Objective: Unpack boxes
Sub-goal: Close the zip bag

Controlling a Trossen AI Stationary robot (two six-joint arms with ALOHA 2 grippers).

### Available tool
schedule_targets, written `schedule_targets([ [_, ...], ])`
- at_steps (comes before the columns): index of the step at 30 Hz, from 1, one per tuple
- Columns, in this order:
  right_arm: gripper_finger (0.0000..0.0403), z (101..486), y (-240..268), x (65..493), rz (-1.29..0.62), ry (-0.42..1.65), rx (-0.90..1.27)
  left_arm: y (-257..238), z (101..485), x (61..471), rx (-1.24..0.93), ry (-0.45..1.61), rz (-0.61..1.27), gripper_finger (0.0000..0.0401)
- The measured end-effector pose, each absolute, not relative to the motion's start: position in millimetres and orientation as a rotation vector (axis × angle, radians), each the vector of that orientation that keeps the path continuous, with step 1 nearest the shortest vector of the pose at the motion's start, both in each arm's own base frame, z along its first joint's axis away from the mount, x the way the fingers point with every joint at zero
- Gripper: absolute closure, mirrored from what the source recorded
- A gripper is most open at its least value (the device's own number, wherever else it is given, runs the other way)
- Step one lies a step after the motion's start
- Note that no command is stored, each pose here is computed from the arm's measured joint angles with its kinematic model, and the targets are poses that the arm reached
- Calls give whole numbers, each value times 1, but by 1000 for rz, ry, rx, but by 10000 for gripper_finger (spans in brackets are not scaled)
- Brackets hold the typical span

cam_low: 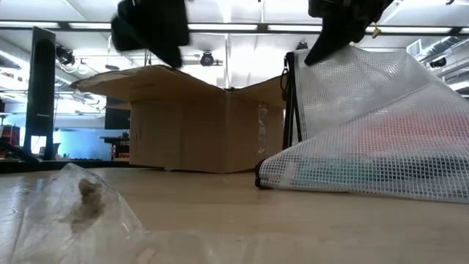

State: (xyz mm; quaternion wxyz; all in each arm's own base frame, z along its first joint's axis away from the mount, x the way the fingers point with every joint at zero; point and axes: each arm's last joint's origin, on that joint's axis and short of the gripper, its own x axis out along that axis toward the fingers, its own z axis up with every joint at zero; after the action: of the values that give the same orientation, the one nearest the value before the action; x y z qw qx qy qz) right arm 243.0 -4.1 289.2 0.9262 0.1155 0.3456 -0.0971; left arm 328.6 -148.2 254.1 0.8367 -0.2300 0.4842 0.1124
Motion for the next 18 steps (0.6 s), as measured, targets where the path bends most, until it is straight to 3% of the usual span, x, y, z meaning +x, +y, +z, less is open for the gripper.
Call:
schedule_targets([
  [8, 402, 289, 8, 243, -289, 681, 300, -136, 192, 332, -645, 716, 174, 241],
  [14, 402, 289, 8, 242, -301, 679, 296, -118, 153, 345, -635, 680, 322, 241],
  [18, 402, 289, 8, 242, -302, 679, 295, -114, 134, 361, -623, 641, 262, 241],
])
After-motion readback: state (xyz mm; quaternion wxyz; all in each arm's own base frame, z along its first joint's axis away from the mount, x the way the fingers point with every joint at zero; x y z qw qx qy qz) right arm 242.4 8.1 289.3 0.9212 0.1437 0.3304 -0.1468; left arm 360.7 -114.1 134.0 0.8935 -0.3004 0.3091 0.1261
